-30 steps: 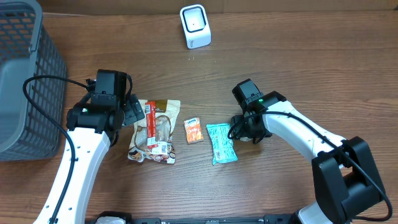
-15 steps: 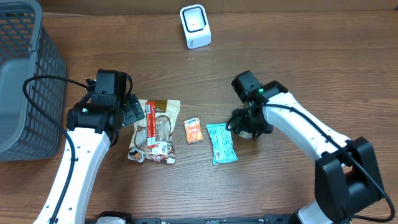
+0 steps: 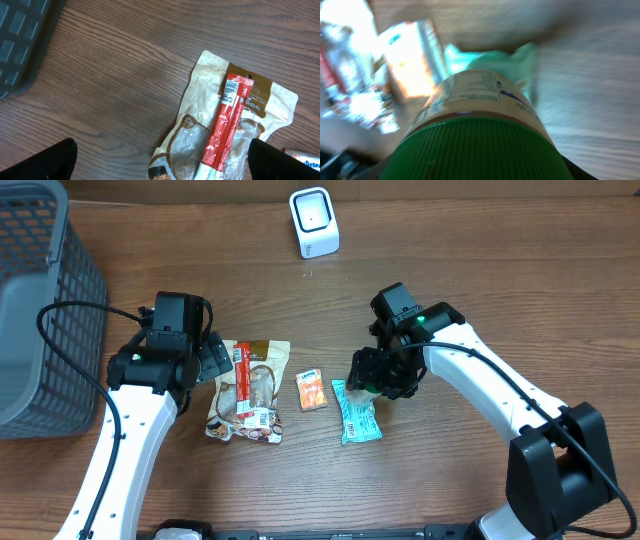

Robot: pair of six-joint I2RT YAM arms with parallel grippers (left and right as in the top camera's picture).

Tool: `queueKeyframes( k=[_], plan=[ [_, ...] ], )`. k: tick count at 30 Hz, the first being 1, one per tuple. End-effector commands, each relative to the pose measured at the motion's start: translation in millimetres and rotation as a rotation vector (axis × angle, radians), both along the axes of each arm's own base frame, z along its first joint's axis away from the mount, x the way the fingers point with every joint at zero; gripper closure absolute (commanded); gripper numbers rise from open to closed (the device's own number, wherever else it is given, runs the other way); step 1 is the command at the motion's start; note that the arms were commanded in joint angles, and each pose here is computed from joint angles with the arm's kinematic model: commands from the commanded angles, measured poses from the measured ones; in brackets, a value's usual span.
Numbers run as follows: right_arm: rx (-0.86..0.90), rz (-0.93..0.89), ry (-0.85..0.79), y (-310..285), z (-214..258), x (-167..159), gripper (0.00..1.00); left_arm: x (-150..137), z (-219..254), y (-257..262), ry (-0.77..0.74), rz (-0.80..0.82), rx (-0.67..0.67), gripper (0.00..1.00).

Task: Scan the item barcode
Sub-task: 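Lift the green jar and tilt it sideways toward the left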

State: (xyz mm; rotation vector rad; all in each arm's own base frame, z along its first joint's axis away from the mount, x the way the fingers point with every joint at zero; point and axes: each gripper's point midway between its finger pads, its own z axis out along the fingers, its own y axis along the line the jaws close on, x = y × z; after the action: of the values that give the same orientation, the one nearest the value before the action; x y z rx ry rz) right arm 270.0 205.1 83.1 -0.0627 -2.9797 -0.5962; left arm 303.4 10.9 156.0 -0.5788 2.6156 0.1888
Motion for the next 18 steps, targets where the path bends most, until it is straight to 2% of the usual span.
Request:
queueKeyframes(
  k=[1, 11, 16, 18],
  plan=[
    [0.210, 0.016, 0.066, 31.8, 27.2, -7.5, 0.96, 3.4, 7.5, 1.8, -0.022, 0.002, 0.012, 0.01],
    [0.415, 0.026, 0.168, 57.6, 53.4, -21.2, 0.96, 3.3, 7.5, 1.8, -0.021, 0.002, 0.012, 0.00],
    [0.394, -0.159, 0.301, 60.2, 56.2, -20.5, 0.96, 3.4, 7.5, 1.8, -0.022, 0.002, 0.012, 0.00],
    [0.400, -0.187, 0.301, 62.5, 57.0, -15.7, 0.96, 3.3, 7.5, 1.8, -0.021, 0.002, 0.012, 0.01]
  ],
)
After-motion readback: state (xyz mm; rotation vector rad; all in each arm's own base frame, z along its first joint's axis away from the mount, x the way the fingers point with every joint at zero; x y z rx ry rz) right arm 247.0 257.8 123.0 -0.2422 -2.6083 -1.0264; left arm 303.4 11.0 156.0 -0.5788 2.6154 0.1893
